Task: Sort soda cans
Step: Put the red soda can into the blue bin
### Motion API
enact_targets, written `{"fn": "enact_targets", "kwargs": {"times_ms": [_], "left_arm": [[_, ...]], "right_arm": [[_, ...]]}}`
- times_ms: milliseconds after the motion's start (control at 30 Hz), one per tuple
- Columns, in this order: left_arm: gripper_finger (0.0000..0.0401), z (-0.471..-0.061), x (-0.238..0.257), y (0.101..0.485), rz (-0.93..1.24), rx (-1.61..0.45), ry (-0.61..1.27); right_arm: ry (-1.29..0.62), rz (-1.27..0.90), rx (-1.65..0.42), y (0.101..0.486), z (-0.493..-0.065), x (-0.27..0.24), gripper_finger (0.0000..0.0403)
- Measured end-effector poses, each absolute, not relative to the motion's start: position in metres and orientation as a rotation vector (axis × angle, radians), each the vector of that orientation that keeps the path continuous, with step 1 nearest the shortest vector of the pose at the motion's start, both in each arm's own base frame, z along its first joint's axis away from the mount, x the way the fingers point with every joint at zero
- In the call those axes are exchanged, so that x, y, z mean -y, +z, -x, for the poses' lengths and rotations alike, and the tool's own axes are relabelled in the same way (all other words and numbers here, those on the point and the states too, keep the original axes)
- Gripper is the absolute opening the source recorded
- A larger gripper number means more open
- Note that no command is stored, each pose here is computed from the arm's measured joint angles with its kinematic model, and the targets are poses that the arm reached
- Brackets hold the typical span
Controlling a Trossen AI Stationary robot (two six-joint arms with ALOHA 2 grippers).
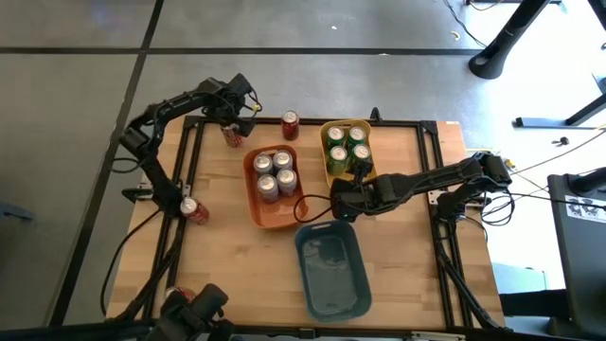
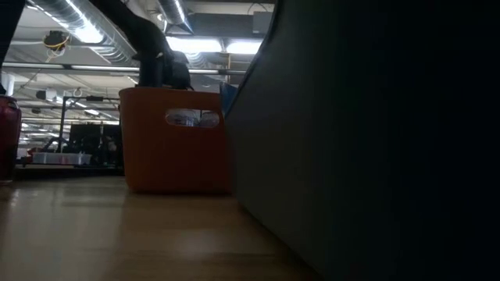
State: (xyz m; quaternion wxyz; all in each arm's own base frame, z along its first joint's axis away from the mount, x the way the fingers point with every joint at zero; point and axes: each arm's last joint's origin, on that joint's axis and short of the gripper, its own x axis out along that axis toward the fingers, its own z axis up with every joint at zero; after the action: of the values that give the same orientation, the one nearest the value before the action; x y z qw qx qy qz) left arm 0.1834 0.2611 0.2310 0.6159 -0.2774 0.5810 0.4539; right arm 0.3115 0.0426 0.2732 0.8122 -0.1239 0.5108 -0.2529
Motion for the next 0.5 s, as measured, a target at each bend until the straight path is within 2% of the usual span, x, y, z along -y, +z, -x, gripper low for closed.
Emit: {"fn": "enact_targets", "kwargs": {"times_ms": [167, 400, 500], "left_arm": [[0.0365, -0.184, -0.265, 0.224, 0.662, -1.349, 1.057], [0.0304, -0.184, -0.265, 0.224, 0.649, -1.361, 1.037], [0.0302, -0.186, -0.263, 0.225, 0.626, -1.368, 1.017]], "right_arm": [[-0.54, 0.264, -1.091, 0.273, -0.312, -0.043, 0.0358], [-0.524, 0.256, -1.127, 0.264, -0.308, -0.043, 0.0358], [-0.537, 0.25, -1.149, 0.256, -0.305, -0.042, 0.0358]]}}
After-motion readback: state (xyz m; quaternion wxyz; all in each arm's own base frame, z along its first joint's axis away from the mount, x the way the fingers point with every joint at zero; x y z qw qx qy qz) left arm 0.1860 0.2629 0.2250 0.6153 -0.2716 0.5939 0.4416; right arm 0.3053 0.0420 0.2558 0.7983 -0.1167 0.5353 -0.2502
